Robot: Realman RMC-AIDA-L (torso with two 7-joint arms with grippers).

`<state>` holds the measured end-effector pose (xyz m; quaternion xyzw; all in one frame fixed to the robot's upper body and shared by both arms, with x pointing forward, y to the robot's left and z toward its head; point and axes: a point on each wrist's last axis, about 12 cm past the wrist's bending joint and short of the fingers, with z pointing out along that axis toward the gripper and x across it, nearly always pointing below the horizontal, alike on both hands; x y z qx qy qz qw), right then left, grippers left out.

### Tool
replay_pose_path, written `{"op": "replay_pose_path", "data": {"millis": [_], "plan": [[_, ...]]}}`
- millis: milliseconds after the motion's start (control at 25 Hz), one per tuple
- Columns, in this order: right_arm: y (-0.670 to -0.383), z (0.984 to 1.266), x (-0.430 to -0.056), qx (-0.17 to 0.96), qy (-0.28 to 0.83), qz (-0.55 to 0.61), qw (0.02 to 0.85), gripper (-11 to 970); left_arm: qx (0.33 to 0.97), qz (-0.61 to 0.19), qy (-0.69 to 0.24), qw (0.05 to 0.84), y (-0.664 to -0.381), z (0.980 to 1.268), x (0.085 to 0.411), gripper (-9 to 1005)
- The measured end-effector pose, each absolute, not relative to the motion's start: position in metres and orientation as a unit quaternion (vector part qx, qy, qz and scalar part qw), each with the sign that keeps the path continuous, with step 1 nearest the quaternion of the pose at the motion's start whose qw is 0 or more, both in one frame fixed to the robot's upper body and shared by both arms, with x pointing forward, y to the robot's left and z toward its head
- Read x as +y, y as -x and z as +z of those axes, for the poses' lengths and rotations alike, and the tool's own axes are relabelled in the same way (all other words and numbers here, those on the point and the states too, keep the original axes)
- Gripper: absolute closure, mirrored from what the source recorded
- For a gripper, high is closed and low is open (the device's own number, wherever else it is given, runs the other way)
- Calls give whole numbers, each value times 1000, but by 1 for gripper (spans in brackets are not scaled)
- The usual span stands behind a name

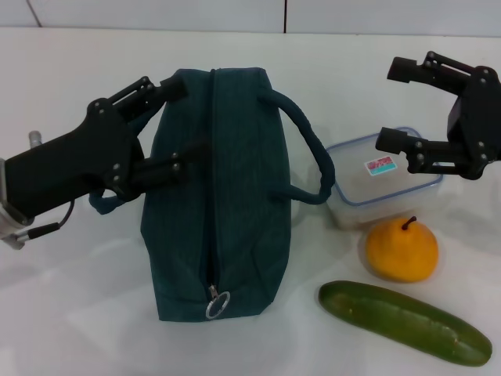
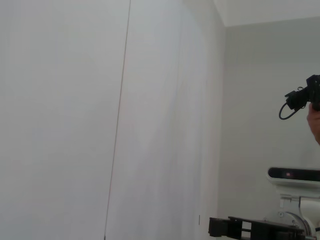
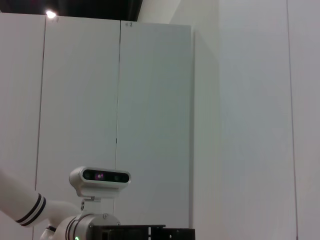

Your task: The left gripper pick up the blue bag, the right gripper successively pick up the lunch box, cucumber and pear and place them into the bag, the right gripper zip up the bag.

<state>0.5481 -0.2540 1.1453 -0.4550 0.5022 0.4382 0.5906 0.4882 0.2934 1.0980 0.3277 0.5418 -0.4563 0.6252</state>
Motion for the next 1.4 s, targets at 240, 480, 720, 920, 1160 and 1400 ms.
{"op": "replay_pose_path", "data": {"millis": [240,480,720,920,1160,1400], "plan": [[-548,1145,-254,500,457,436,593,89,542,-456,-328,625,-488,1098,293,109],[-547,1145,-254,499,456,438,593,89,543,-458,-328,623,-488,1097,293,108],[-546,1145,-254,497,456,441,592,89,553,-476,-317,606,-492,1106,297,108],[-545,1145,-253,494,457,444,591,89,578,-492,-317,569,-501,1129,310,109],[-544,1146,-252,488,459,452,589,89,653,-469,-307,509,-508,1142,322,109],[-545,1148,-249,484,460,457,588,89,696,-442,-284,490,-508,1132,319,108]]}}
